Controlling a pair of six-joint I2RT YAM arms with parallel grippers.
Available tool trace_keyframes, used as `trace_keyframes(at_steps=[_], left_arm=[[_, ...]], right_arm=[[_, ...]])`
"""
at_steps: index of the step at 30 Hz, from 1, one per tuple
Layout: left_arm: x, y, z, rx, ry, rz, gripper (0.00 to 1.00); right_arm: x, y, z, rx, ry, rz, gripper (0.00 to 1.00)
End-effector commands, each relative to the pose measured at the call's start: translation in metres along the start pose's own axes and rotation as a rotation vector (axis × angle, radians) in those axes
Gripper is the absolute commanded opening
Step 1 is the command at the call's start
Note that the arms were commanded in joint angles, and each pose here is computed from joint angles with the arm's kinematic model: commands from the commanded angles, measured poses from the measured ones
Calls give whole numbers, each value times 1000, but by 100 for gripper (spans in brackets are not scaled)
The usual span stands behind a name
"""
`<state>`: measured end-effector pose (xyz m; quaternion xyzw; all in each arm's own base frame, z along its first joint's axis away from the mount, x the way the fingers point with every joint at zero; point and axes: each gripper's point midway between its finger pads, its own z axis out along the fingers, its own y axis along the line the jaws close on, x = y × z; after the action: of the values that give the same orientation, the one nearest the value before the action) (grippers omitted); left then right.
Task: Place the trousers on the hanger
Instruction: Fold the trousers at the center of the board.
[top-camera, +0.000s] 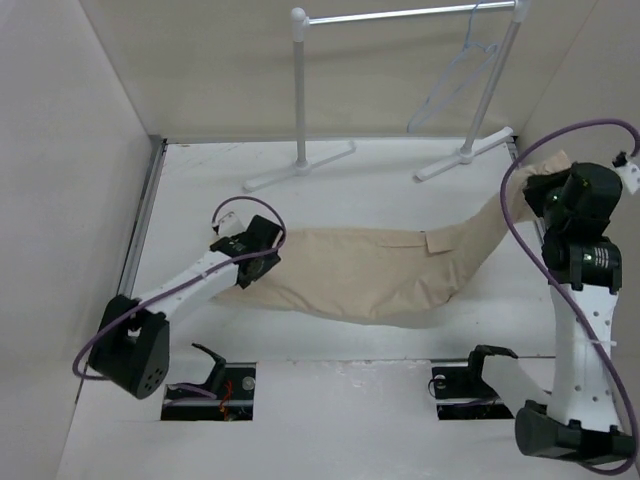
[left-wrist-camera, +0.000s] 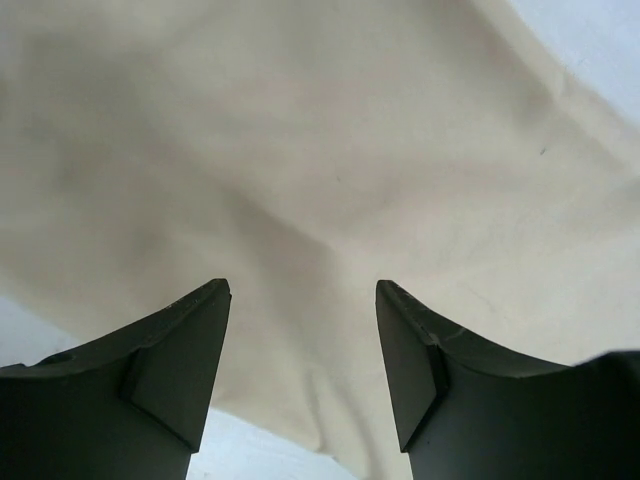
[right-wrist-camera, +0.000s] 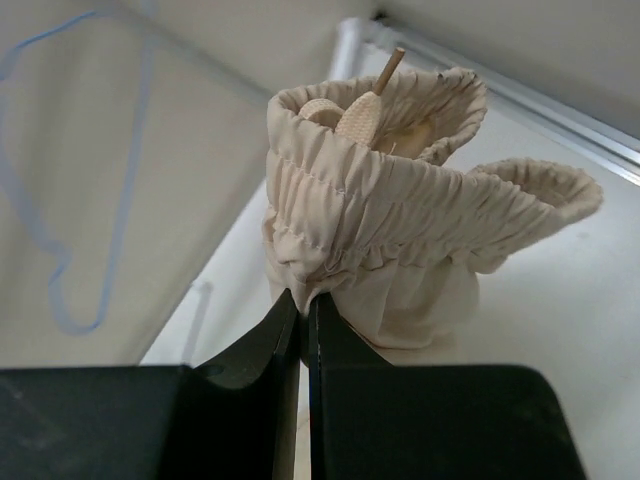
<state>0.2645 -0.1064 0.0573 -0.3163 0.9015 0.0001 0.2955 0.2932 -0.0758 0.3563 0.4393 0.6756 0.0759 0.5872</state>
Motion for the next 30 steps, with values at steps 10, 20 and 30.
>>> trace_keyframes(at_steps=[10,20,30], left_arm=[[-146,83,-105,56,-307,-395,60],[-203,133,-139,51,-446,-659,60],[-233,132,-149,34,-509,-617,60]], right_arm=[[142,236,-132,-618,313,-266,7],[425,321,-258,-881,669,-635,16],[457,283,-250,-823,856,-636,70]])
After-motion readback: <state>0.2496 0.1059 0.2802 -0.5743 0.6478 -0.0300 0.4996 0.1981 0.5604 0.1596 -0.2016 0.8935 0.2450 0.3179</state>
